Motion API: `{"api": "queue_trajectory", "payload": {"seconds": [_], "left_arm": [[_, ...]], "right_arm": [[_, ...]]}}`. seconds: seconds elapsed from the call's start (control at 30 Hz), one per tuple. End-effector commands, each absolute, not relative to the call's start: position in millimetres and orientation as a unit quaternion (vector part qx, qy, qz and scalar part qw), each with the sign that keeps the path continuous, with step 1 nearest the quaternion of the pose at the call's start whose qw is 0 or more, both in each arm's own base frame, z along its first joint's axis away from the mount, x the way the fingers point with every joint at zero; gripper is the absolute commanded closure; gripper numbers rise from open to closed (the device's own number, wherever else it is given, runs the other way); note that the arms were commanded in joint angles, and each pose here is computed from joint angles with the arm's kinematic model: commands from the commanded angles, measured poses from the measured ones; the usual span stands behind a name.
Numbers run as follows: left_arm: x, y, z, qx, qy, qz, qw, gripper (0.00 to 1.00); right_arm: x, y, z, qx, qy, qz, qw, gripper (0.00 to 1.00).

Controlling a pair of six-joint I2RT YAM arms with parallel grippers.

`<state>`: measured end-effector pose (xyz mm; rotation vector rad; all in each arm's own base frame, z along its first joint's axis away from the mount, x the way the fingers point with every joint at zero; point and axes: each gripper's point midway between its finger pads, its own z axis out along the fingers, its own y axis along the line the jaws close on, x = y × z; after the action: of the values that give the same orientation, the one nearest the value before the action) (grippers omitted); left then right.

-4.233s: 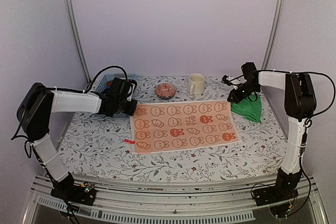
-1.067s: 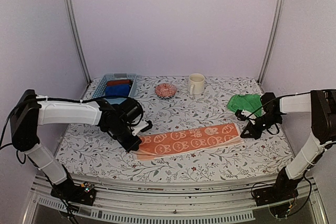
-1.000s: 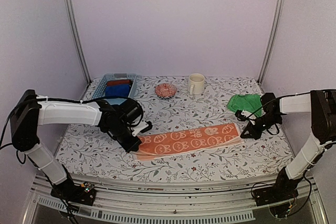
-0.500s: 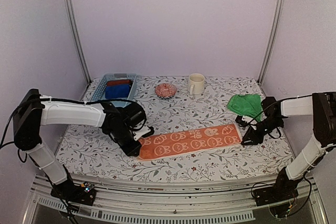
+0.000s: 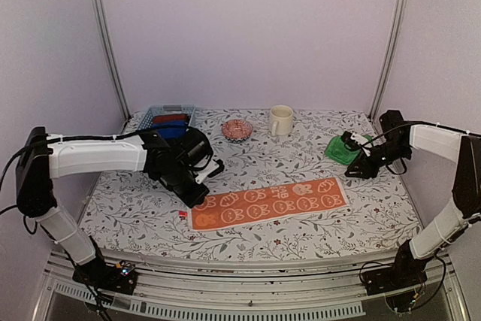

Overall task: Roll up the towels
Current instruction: Fold the towel at the center of the board, then adjust the towel at the center of the board.

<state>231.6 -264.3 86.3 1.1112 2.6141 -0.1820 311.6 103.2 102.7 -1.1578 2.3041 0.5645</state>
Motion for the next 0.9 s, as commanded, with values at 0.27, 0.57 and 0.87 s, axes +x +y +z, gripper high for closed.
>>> {"api": "queue_trajectory", "payload": {"seconds": [0.27, 0.57, 0.87], "left_arm": [[310.6, -277.5, 101.4, 0.109, 0.944, -0.139, 0.28, 1.0], [300.8, -280.8, 82.5, 0.07, 0.933, -0.225, 0.271, 1.0], [297.3, -262.6, 49.3, 0.037, 0.939, -0.226, 0.257, 1.0]], "right_arm": [[400.8, 103.4, 227.3, -0.27, 0.803, 0.184, 0.499, 0.28], [377.8, 144.3, 119.8, -0.282, 0.858, 0.349, 0.252, 0.77], [349.3, 137.4, 42.6, -0.259, 0.898, 0.322, 0.154, 0.8]]}}
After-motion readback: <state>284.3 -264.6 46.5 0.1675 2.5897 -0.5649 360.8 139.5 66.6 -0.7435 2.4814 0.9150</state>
